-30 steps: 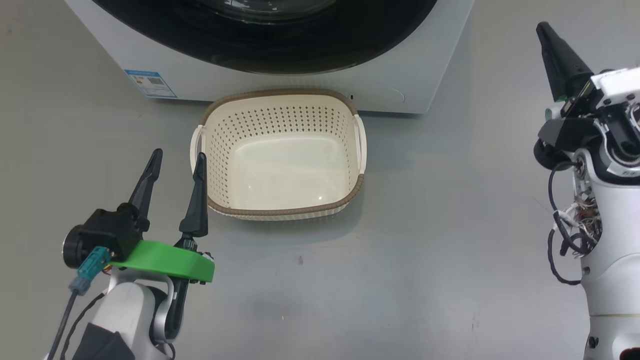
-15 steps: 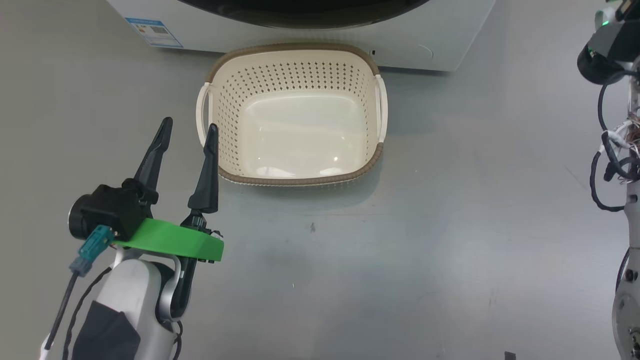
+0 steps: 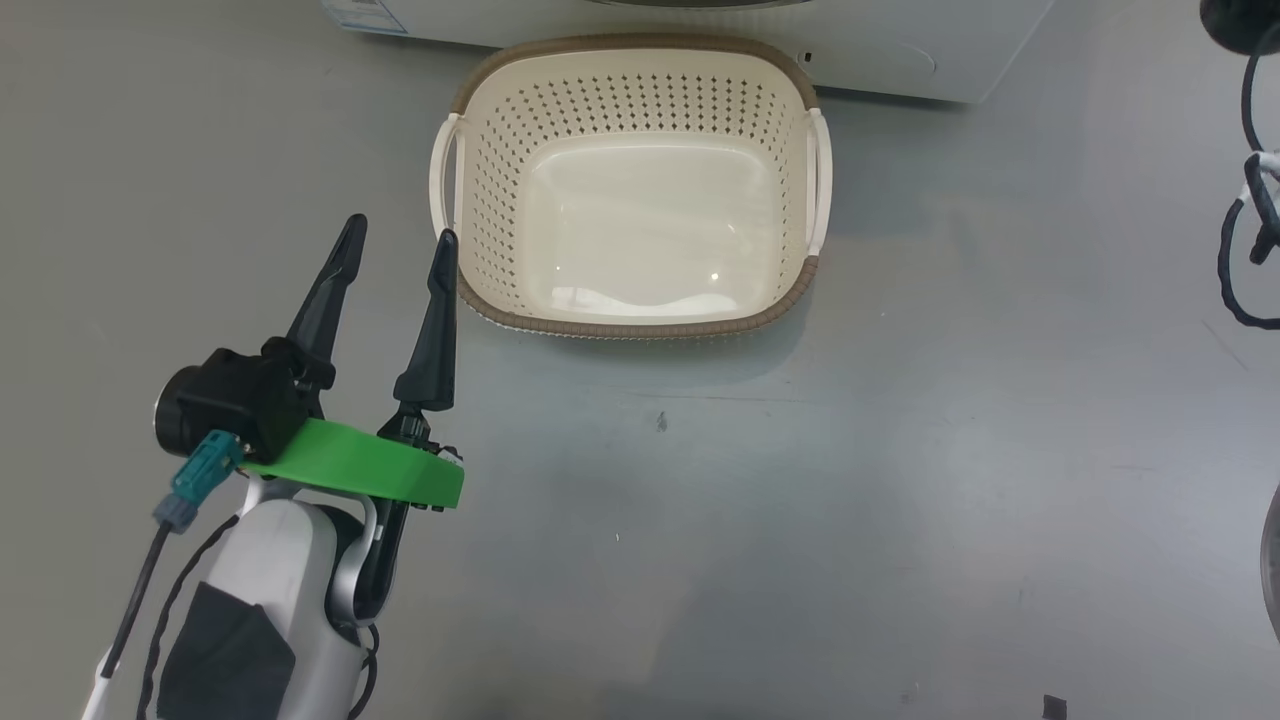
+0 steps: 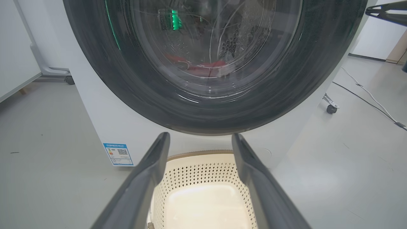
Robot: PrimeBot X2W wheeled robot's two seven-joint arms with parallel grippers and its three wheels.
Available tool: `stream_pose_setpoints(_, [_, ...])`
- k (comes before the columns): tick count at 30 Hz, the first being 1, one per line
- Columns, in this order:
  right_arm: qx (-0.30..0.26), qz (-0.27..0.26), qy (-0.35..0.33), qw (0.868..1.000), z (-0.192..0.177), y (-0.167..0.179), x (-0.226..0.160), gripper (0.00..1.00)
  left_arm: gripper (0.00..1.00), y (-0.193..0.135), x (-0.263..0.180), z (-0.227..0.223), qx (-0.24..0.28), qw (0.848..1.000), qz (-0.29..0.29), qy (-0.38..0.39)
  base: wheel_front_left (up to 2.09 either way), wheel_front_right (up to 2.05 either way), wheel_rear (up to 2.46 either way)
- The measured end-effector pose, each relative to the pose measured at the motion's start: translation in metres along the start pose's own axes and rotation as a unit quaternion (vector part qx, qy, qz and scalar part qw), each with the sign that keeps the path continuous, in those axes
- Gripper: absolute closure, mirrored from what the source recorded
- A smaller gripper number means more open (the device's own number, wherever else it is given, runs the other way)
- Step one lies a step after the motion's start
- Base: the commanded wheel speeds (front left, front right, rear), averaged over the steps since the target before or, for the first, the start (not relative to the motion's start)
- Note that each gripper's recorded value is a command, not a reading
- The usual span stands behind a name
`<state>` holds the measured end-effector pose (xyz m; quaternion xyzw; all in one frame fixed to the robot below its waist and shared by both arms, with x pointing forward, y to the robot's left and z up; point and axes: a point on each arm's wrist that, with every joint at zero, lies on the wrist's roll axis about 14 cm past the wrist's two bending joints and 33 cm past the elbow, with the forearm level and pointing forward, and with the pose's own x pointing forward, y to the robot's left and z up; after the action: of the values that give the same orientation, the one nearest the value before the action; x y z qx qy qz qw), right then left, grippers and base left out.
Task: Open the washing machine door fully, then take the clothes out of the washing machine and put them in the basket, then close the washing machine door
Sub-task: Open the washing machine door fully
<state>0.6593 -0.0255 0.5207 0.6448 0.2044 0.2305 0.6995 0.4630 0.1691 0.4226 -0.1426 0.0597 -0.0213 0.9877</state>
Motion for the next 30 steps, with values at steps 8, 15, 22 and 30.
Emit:
stream_pose_setpoints(8, [-0.006,0.001,0.016,1.0,-0.006,0.004,0.021,1.0,0.0,0.006,-0.001,-0.002,0.0,1.0,0.007,0.003,0.0,0.0,0.0])
stream_pose_setpoints(15, [-0.007,0.006,0.028,1.0,-0.01,0.011,0.035,1.0,0.0,0.011,-0.002,-0.003,0.006,1.0,0.013,0.005,0.0,0.0,0.0])
stream_pose_setpoints(22, [-0.002,-0.003,0.047,0.999,-0.013,0.008,0.04,1.0,0.0,0.012,-0.001,-0.001,0.01,1.0,0.013,0.003,0.0,0.0,0.0])
stream_pose_setpoints(30, [0.011,-0.009,0.073,0.997,-0.017,0.007,0.041,1.0,0.0,0.014,0.0,-0.001,0.01,1.0,0.016,0.004,0.0,0.0,0.0])
